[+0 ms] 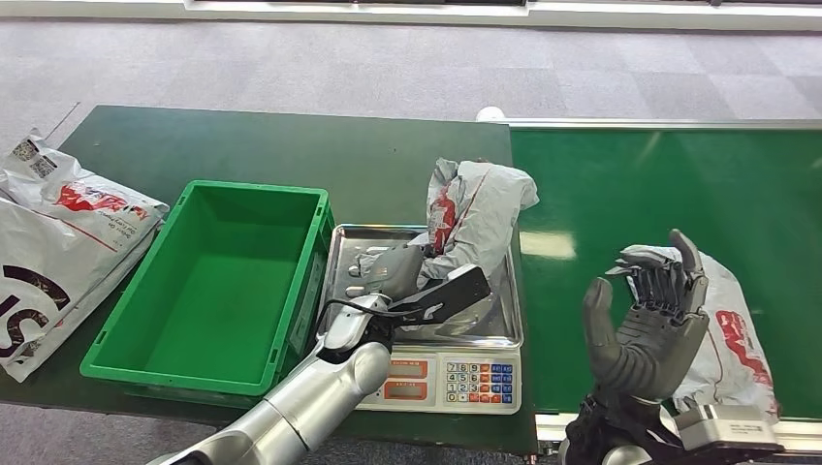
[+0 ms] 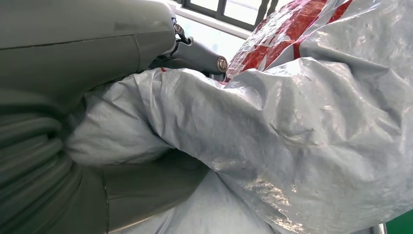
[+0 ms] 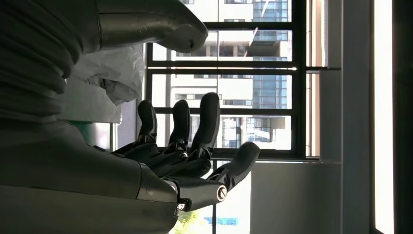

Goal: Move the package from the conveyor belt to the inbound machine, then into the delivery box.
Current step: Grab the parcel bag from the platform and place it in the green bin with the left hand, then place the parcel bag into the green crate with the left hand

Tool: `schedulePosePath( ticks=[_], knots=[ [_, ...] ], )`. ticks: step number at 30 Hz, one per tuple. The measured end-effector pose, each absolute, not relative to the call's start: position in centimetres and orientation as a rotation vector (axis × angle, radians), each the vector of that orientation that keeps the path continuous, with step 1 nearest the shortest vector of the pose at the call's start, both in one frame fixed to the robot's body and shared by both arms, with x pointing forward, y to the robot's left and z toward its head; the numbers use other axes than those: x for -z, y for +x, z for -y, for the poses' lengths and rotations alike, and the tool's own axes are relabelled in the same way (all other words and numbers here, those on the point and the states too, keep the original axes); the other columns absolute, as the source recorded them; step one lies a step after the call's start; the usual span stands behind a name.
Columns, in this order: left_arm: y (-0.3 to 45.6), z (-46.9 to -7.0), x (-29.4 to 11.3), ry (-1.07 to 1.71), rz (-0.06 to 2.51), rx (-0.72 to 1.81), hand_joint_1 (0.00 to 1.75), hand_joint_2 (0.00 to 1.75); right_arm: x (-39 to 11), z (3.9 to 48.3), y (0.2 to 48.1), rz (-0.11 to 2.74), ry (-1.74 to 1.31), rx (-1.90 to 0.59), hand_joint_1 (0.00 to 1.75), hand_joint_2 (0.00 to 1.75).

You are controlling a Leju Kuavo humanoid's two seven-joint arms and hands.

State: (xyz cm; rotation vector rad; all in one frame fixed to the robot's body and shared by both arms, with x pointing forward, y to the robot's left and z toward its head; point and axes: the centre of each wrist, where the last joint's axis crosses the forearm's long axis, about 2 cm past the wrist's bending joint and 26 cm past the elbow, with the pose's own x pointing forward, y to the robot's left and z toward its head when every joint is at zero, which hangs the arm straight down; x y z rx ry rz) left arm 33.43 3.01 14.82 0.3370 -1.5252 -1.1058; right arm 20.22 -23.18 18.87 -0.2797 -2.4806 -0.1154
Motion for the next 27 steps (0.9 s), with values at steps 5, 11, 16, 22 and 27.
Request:
schedulePosePath(
  ticks=[5,11,16,22,27],
  knots=[
    [32.1,-11.8,-9.9,0.188,1.544,0.846,1.75,1.75,-16.7,25.3,18.6,2.336,-0.382,0.181,0.0,1.75],
    [32.2,-35.9,-15.9,0.283,1.897,0.115,1.75,1.75,-12.5,30.2,14.6,2.194,-0.528,0.148,0.0,1.75],
    [28.3,-44.9,-20.8,0.53,2.035,-0.147,1.75,1.75,-11.7,31.1,14.8,2.148,-0.55,0.111,0.0,1.75],
    [26.8,-46.2,-22.1,0.586,2.098,-0.2,1.75,1.75,-11.3,31.3,15.6,2.141,-0.562,0.101,0.0,1.75],
    [26.0,-47.3,-23.4,0.725,2.1,-0.11,1.75,1.75,-11.0,31.5,16.6,2.14,-0.576,0.094,0.0,1.75]
  ],
)
